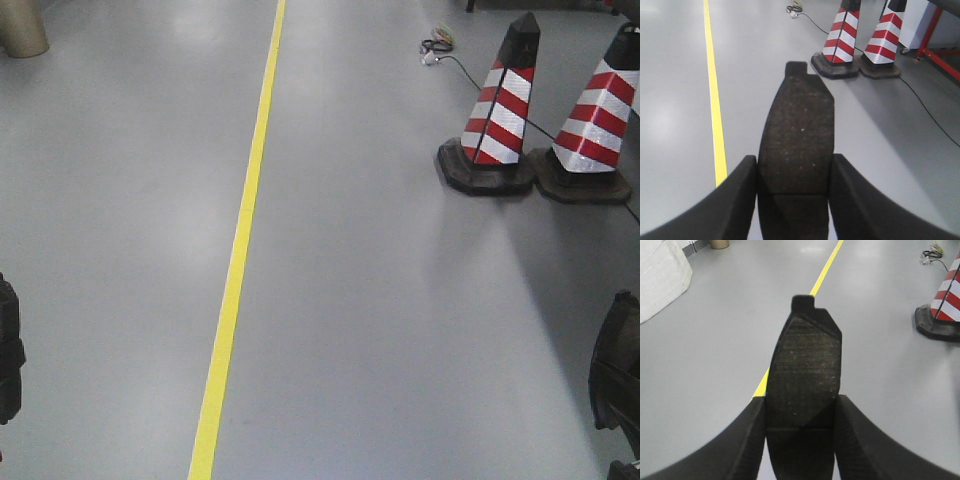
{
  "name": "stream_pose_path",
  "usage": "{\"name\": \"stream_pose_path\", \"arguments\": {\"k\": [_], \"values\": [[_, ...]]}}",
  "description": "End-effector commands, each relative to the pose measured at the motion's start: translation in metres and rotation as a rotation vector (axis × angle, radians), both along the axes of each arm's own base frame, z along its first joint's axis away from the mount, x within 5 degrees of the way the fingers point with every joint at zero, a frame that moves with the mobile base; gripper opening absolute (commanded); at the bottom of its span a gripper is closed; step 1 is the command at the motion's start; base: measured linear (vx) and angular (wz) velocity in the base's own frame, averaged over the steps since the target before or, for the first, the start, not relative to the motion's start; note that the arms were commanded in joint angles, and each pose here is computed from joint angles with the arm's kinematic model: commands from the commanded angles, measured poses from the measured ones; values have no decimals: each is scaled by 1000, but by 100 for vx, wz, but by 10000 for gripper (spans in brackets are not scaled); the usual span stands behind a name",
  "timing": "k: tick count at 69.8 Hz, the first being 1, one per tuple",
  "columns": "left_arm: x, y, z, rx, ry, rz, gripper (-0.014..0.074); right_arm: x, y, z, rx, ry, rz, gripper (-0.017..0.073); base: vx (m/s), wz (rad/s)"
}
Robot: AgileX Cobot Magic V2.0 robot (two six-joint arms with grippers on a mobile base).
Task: Move and align brake pads A on conveyor
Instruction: 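Drive along the yellow floor line past the striped cones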
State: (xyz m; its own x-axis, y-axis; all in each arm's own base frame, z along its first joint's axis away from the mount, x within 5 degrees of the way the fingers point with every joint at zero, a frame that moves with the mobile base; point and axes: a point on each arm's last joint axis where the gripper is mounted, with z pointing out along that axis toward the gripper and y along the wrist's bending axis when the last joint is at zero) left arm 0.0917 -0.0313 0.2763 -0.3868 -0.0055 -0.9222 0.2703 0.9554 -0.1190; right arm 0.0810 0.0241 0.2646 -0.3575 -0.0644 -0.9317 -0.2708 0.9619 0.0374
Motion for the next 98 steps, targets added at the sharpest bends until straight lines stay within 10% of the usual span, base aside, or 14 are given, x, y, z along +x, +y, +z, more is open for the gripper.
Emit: {"name": "stream_pose_path", "arguments": {"k": [1,98], "values": [[3,-2,17,-43,-112,-12,57,3,1,19,22,-126,5,24,61,2],[3,-2,17,-43,-112,-12,57,3,1,19,22,-126,5,24,58,0]]}}
